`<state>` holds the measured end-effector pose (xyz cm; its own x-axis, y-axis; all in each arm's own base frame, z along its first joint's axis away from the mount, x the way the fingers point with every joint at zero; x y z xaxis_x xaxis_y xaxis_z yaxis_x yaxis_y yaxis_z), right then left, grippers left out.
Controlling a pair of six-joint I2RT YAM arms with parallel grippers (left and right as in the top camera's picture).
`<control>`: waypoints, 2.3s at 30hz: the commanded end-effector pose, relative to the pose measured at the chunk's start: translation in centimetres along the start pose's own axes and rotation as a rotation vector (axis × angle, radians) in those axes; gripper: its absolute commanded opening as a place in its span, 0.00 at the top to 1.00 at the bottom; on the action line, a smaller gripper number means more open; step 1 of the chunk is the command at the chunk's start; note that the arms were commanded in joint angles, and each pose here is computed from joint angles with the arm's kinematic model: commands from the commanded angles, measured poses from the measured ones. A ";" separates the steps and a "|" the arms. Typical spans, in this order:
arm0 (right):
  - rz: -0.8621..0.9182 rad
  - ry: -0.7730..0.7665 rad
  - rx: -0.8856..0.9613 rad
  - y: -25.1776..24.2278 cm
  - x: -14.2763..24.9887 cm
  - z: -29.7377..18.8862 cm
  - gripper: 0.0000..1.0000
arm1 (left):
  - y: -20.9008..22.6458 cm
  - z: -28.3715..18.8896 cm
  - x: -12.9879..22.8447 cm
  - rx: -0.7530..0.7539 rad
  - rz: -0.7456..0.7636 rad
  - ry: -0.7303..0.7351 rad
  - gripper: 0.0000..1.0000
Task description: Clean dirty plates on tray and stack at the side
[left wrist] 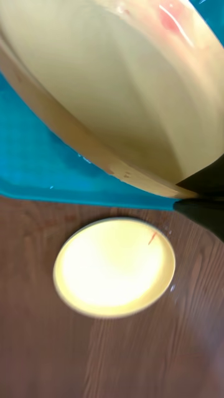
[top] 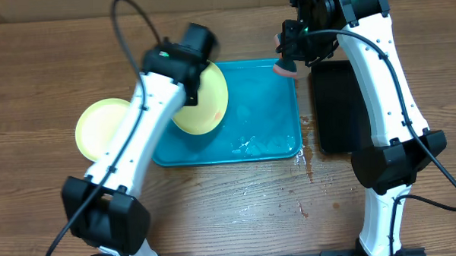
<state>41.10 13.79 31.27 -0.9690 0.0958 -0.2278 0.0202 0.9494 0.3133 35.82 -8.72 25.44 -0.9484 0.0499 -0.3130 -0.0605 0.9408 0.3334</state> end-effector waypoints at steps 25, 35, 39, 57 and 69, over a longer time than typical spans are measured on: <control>-0.007 -0.039 -0.007 0.2 -0.1 -1.2 0.96 | 23.5 17.5 11.5 0.449 -0.859 0.193 0.95; -0.007 -0.039 -0.007 0.2 -0.1 -1.2 0.96 | 22.6 19.4 12.6 0.424 -0.852 0.179 0.76; -0.007 -0.039 -0.007 0.2 -0.1 -1.2 0.96 | 22.1 19.2 12.5 0.435 -0.837 0.190 0.45; 0.097 -0.024 0.045 -5.2 -0.7 -3.1 0.96 | 19.0 8.2 2.9 0.506 -0.469 0.031 0.24; 0.074 0.090 0.351 -14.0 -0.4 -0.9 0.96 | 9.5 2.3 -0.5 0.595 -0.086 -0.056 0.00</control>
<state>41.61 1.52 28.14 -0.9611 0.2472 -0.1233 0.2337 0.9656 0.1138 36.32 2.38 26.26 -0.9323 -0.1104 -0.3445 -0.0155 0.9636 -0.2668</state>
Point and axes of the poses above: each gripper's point midway between its finger pads, its own z axis out along the fingers, its own y axis along the line the jaws close on, x = y × z, the point moved 8 cm from there along -z, back along the fingers, and after that the axes turned 4 degrees about z, right-handed, at the moved point
